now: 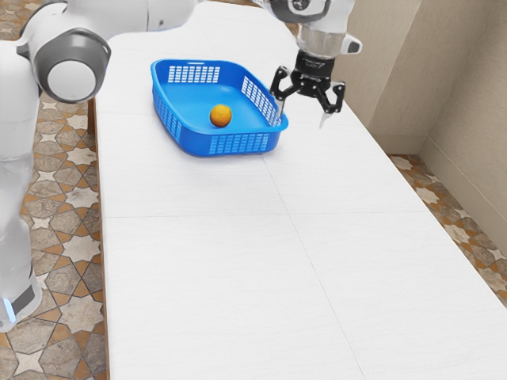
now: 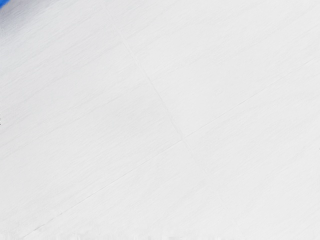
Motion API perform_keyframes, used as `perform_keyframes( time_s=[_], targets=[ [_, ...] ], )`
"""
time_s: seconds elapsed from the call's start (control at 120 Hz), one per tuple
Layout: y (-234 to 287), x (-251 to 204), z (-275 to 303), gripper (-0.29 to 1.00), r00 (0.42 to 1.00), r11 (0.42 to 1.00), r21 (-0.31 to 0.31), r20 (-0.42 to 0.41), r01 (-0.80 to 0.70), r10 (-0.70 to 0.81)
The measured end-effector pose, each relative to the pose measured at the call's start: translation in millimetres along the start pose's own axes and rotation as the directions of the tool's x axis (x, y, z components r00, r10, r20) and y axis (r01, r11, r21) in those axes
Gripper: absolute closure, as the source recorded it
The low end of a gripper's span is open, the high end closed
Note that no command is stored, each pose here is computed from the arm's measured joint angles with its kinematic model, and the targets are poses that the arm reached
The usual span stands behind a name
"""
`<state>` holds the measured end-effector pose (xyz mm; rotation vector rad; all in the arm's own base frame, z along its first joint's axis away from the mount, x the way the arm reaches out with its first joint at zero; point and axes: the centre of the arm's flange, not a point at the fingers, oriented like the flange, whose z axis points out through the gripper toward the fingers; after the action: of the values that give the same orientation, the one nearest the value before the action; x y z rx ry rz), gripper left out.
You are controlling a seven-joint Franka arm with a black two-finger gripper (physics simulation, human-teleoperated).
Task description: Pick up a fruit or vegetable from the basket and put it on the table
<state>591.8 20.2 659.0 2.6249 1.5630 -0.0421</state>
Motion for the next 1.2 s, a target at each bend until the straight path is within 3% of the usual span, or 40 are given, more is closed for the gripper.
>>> perform_keyframes(
  time_s=[0.15,0.25,0.417,0.592,0.933,1.2],
  targets=[
    [2,-10,-2,0.00,0.960,0.960,0.006,0.010,0.280,-0.280],
    [-17,-28,-38,0.00,0.921,0.920,-0.041,0.020,0.391,-0.390],
    [-89,52,-36,0.00,0.851,0.852,0.018,0.026,0.524,-0.524],
    [-203,80,-16,0.00,0.836,0.842,0.041,0.105,0.537,-0.539],
    [-246,135,46,0.00,0.816,0.827,0.084,0.132,0.556,-0.562],
    [-316,180,42,0.00,0.764,0.775,0.030,0.148,0.631,-0.628]
  ],
)
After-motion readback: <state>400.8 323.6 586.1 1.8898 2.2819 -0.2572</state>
